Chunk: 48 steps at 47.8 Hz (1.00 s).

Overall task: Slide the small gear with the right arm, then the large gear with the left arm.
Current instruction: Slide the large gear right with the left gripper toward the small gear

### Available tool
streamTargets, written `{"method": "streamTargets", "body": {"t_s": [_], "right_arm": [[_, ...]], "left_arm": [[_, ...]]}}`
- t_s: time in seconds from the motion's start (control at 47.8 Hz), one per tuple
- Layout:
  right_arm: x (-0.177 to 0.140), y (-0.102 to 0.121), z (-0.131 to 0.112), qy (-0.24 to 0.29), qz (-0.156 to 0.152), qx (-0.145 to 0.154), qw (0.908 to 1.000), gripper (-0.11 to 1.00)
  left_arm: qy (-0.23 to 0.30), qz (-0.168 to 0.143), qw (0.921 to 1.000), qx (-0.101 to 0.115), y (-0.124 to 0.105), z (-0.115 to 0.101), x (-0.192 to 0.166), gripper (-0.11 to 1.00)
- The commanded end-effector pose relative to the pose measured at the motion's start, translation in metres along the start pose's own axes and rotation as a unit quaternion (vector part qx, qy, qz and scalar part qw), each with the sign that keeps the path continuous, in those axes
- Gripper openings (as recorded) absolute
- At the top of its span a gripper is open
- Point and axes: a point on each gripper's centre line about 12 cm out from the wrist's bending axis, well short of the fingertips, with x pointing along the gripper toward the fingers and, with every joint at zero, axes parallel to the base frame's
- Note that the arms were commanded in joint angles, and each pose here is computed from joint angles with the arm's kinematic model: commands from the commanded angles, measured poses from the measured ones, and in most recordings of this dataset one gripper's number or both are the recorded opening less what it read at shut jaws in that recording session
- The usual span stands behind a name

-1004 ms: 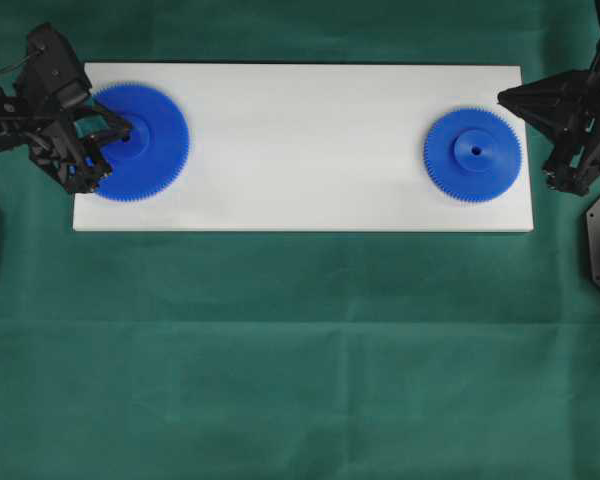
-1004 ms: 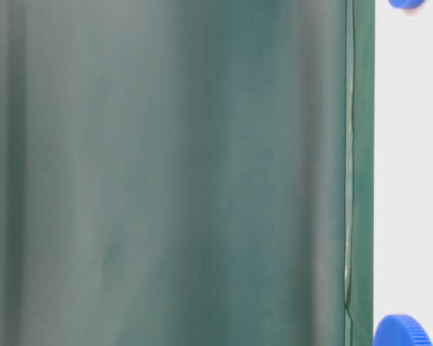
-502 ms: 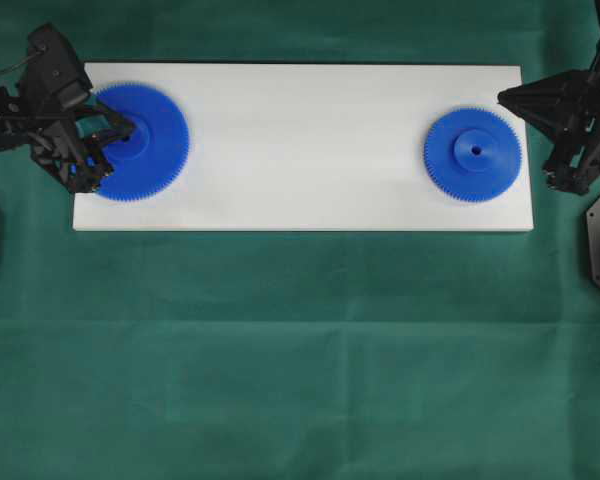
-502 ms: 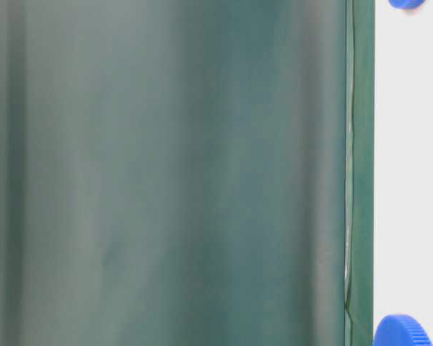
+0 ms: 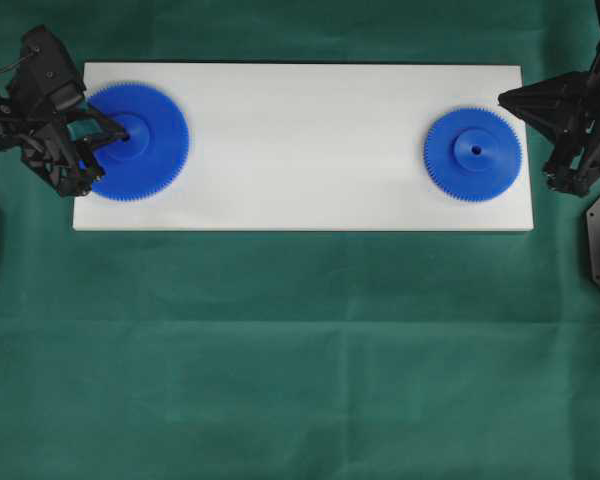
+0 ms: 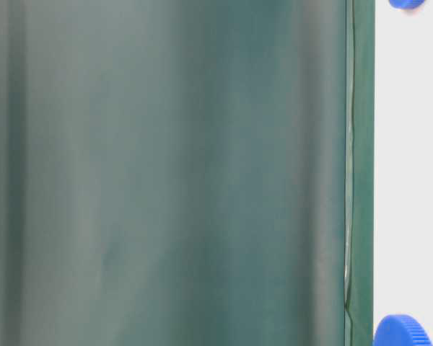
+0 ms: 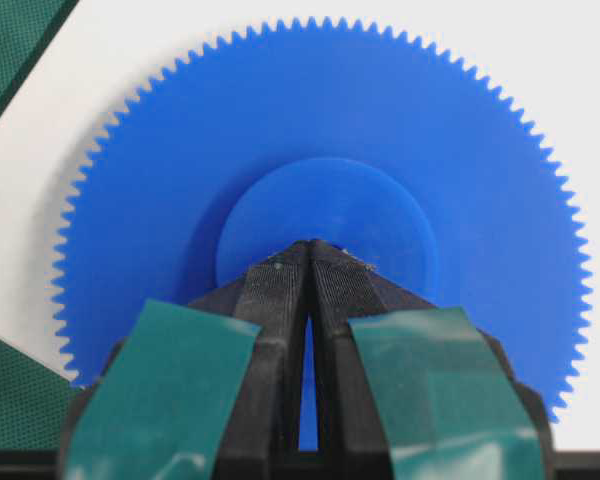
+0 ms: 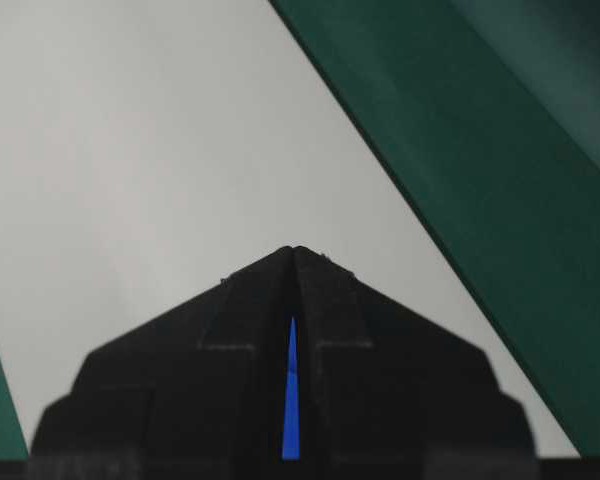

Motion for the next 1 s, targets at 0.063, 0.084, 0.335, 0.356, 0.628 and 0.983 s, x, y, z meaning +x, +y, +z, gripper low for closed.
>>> {"method": "streamTargets", "body": {"t_s": [0.063,0.084,0.335,0.356,0.628,0.983], "right_arm": [[-0.0016,0.0009,0.0052,-0.012,0.003,-0.001,0.9999,0.51],[-0.0021,0.0012,0.0056,-0.013,0.003,-0.002,0.9999,0.51],[-0.0069,0.0008,0.0070,-0.024,0.003,-0.001,0.9997,0.50],[-0.0072,0.0011,0.0072,-0.024,0.004,-0.001,0.9997,0.51],[-0.0072,0.0008,0.0055,-0.023,0.004,-0.001,0.9997,0.51],[-0.0073,0.0009,0.0061,-0.023,0.004,-0.001,0.9997,0.51]], "left_arm": [[0.003,0.000,1.0000,0.000,-0.0005,0.0033,0.0038,0.00],[0.005,0.000,1.0000,0.000,-0.0005,0.0028,0.0044,0.00],[0.015,-0.004,0.9999,0.004,-0.0037,0.0005,0.0069,0.00],[0.016,-0.005,0.9998,0.004,-0.0040,-0.0006,0.0064,0.00],[0.027,-0.006,0.9996,0.005,-0.0049,-0.0038,0.0013,0.00],[0.029,-0.006,0.9995,0.006,-0.0050,-0.0025,0.0030,0.00]]}}
